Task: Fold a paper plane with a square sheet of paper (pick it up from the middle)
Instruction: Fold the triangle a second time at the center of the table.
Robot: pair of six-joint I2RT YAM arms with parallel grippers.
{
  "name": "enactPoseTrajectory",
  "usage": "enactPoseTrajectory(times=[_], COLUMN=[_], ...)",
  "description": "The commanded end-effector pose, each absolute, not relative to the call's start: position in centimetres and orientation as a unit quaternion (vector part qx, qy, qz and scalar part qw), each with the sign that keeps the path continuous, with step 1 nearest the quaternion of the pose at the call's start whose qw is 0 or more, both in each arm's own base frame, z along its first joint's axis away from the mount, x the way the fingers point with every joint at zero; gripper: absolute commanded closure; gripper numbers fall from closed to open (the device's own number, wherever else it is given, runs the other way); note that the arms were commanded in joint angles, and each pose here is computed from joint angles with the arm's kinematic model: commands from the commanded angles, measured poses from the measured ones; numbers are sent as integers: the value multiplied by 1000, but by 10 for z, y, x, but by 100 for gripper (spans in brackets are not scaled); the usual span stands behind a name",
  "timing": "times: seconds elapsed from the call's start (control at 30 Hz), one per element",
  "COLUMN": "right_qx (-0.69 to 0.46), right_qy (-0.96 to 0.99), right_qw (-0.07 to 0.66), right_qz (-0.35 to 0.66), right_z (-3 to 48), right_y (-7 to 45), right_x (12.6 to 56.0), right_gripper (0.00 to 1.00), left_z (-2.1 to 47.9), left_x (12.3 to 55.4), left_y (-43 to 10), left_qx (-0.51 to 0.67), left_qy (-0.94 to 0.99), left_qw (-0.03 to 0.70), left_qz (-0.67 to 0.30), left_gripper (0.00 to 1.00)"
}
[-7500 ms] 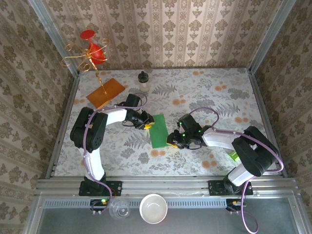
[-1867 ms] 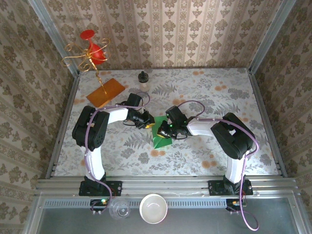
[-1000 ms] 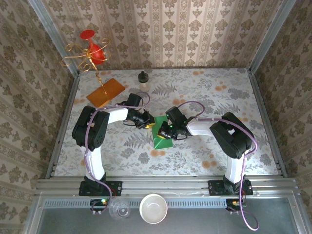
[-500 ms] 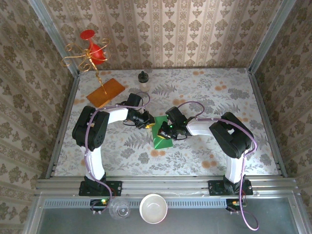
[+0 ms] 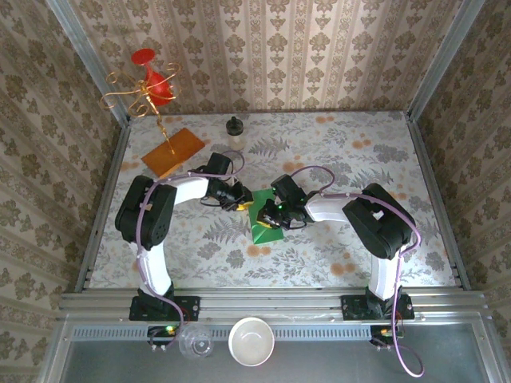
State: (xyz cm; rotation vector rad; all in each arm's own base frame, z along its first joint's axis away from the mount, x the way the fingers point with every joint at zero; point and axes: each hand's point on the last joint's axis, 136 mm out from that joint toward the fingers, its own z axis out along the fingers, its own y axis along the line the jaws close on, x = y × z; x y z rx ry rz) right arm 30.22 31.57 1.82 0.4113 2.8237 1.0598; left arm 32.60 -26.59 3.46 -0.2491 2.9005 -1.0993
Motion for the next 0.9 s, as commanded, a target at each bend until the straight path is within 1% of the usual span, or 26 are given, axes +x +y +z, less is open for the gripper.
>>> enactPoseTrajectory(times=[0.0, 0.23, 0.43, 0.57, 0.67, 0.73, 0.83, 0.87], right_qx=[144, 142, 137, 136, 140, 142, 143, 143], right_qy=[939, 937, 936, 939, 943, 945, 950, 951], right_qw=[25, 28, 30, 27, 24, 22, 18, 17], right_qz=[312, 317, 322, 313, 301, 294, 278, 272], right_z=[-3, 0, 1, -2, -9, -12, -19, -21], right_y=[308, 310, 309, 305, 300, 296, 290, 288], right_x=[291, 294, 291, 287, 283, 281, 277, 276], right_gripper=[75, 62, 51, 52, 54, 55, 61, 64], left_z=[57, 66, 75, 77, 77, 75, 72, 70], left_x=[335, 335, 328, 318, 311, 306, 301, 298], left_y=[-244, -217, -217, -223, -228, -232, -237, -242], left_qx=[-109, -149, -143, -132, -126, -124, -121, -115], left_qy=[931, 922, 919, 920, 921, 921, 920, 921], left_qw=[49, 80, 91, 91, 88, 85, 80, 76], left_qz=[-346, -347, -357, -359, -358, -359, -364, -365], left_gripper=[73, 68, 63, 62, 64, 67, 73, 75])
